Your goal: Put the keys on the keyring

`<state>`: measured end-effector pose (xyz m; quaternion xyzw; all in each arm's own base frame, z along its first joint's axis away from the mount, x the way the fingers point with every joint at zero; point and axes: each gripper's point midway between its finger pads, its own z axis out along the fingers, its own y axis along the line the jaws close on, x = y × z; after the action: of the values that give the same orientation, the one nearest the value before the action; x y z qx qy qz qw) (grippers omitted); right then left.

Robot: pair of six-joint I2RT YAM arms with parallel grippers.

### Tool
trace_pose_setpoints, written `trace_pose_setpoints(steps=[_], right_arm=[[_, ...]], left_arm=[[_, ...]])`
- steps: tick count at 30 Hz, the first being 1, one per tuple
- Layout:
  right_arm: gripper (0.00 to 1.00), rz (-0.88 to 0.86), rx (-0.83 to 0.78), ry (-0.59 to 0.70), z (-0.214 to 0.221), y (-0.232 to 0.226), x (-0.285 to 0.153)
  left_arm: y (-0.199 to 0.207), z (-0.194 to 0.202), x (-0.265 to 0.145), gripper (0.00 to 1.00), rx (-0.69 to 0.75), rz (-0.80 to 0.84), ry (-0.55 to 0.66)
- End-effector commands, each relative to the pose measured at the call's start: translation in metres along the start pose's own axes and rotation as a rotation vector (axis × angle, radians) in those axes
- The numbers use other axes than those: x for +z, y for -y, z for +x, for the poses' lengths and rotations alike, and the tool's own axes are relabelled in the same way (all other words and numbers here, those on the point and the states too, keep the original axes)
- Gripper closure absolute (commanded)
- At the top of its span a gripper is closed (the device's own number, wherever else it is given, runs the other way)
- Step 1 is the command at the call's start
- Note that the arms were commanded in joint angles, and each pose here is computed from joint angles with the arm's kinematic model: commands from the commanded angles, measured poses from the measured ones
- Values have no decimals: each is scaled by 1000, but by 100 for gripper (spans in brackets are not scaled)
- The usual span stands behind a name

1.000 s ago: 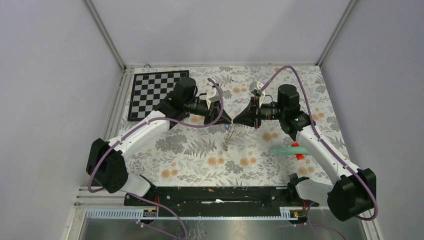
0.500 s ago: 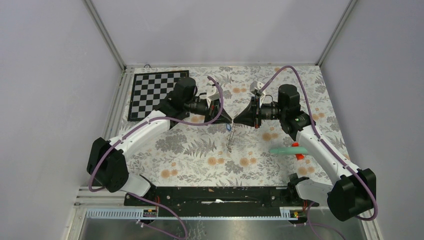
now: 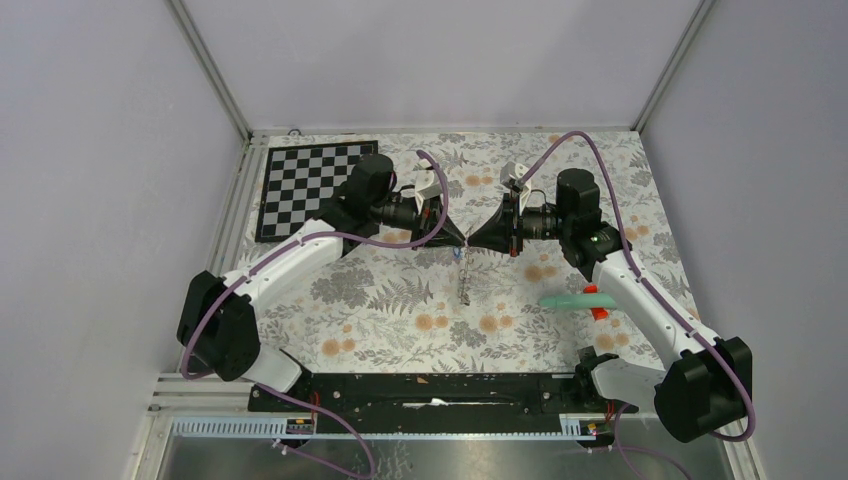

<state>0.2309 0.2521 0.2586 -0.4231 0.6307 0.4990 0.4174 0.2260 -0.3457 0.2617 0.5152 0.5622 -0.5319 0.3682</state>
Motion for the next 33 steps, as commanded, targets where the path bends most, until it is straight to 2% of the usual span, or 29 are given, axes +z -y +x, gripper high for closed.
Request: trace_pose_setpoints(steps=[1,3,17,18,21,23,33], right_arm=[[100,-36,-122,55,-26,-11,0],[100,-31,-126,52,-25,-11,0],[100,-18,-138,41,-18,-8,0],[100,-18,-141,40,-18,-9,-1],[100,-22,-140,34,-16,-9,-1],[100,-22,-140,34,-15,-9,-1],[100,-22,-139,37,-17,-10,-1]], left_arm=[[5,-8,9,96,51,44,25],[5,-8,9,100,49,43,26],[1,-15,10,100,31,-2,32],[0,-16,11,99,39,-2,30],[1,-16,11,84,61,16,24],[2,-16,12,78,65,29,23],[3,-6,13,76,80,42,-1]])
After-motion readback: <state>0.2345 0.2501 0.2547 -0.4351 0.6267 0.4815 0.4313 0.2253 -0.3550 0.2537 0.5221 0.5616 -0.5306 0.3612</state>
